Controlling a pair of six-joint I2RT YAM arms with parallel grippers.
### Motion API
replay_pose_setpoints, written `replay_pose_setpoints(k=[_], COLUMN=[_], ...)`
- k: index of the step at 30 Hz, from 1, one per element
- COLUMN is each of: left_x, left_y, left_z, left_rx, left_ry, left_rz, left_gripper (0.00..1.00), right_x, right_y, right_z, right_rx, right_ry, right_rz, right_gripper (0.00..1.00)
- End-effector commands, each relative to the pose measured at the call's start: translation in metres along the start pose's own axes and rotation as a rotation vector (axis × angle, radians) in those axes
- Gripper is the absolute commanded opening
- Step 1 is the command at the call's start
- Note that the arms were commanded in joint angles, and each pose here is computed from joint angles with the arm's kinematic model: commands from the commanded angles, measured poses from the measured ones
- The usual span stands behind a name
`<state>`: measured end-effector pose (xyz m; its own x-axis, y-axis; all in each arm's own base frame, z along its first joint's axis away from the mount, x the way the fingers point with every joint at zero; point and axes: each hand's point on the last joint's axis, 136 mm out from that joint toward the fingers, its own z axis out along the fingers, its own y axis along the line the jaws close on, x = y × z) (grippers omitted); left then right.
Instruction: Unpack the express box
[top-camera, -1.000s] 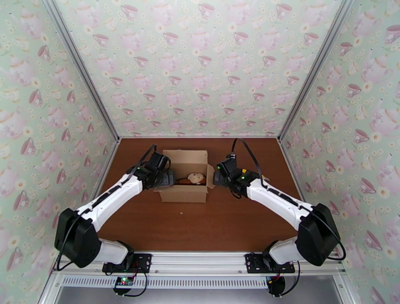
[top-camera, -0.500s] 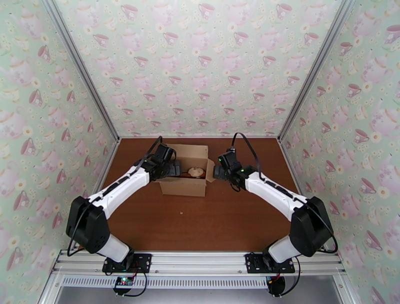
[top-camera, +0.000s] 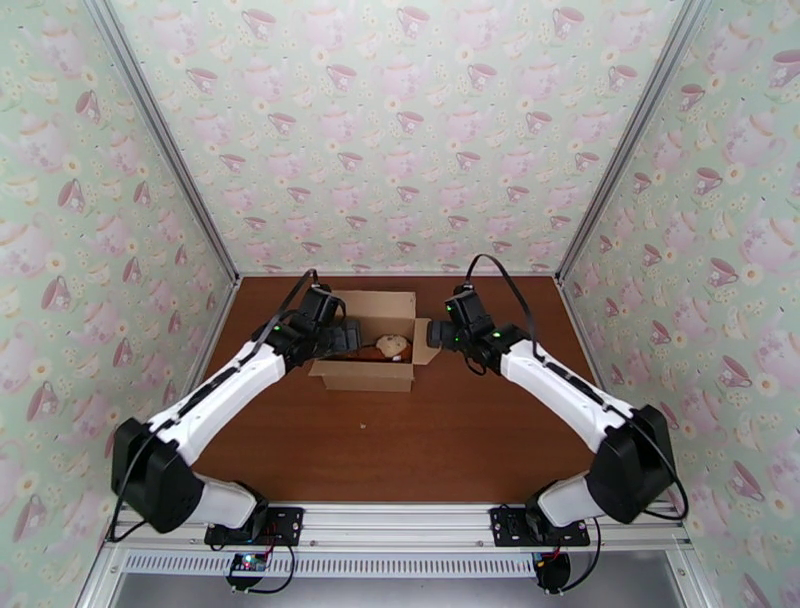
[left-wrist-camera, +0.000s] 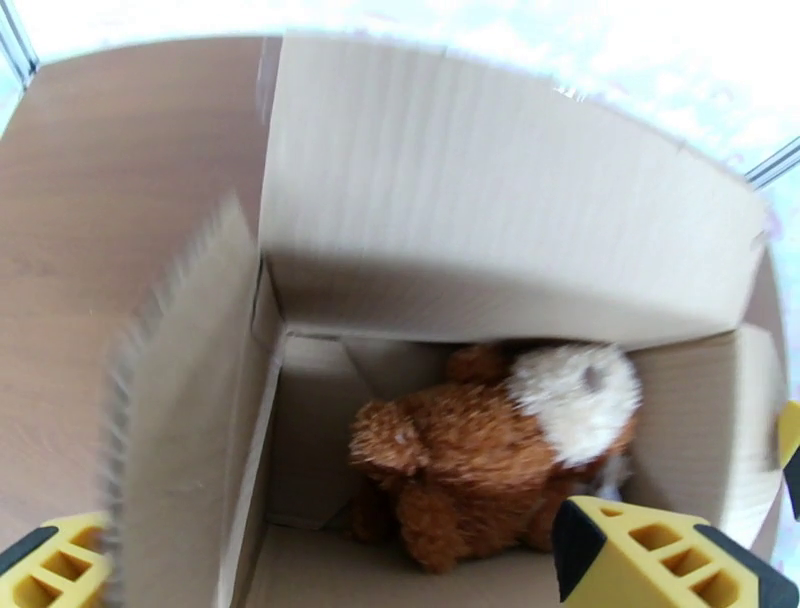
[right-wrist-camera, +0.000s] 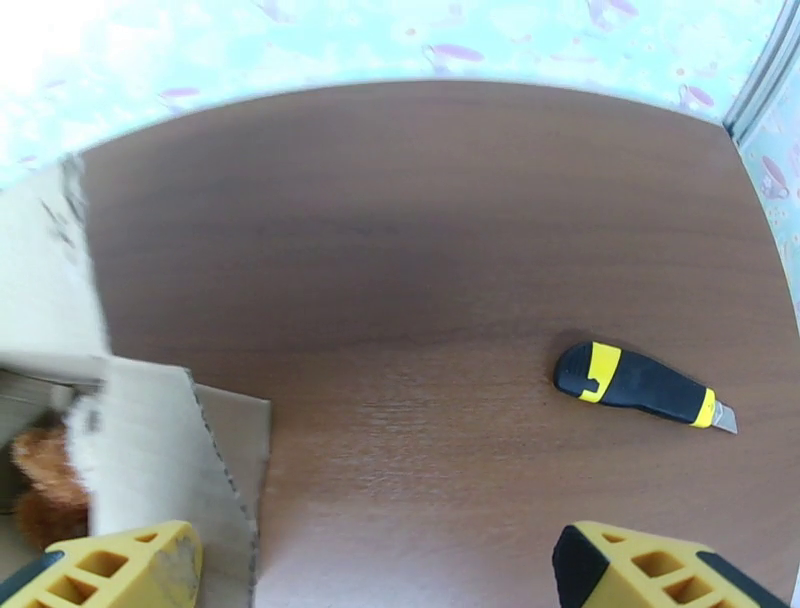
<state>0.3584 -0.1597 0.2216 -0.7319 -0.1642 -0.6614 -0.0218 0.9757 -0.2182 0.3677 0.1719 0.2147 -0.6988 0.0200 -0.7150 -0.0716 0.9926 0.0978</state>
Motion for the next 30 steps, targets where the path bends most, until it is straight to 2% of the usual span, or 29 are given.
replay_pose_setpoints(k=[1,7,12,20,30], left_x=[-0.007,-0.015,-0.014,-0.006,0.006], left_y=[-0.011,-0.002,0.013,0.042,0.066], left_z=[-0.020,-0.047,-0.065,-0.083,-0.085], left_rx=[0.050,0.035,-0.006,-0.064,-0.079], left_ry=[-0.027,-0.079,-0.103,-0.131,-0.120], left_rz=[-0.005,-0.007,0.004,-0.007,-0.042], left_gripper=[0.99,1.00,1.00,1.00,1.00], right_x=[-0.028,-0.049,-0.048,-0.024,0.021], right_y=[0.020,0.067,0.113,0.183,0.203], right_z=[-0.039,-0.075,-0.073,-0.035,0.027], right_rx=[-0.073,-0.147,-0.236,-0.280,-0.264], right_ry=[-0.071,-0.106,-0.080,0.018,0.166], right_rz=[-0.033,-0.154,-0.201,-0.296,-0.245], right_gripper=[0.97,0.98,0.97,0.94,0.91])
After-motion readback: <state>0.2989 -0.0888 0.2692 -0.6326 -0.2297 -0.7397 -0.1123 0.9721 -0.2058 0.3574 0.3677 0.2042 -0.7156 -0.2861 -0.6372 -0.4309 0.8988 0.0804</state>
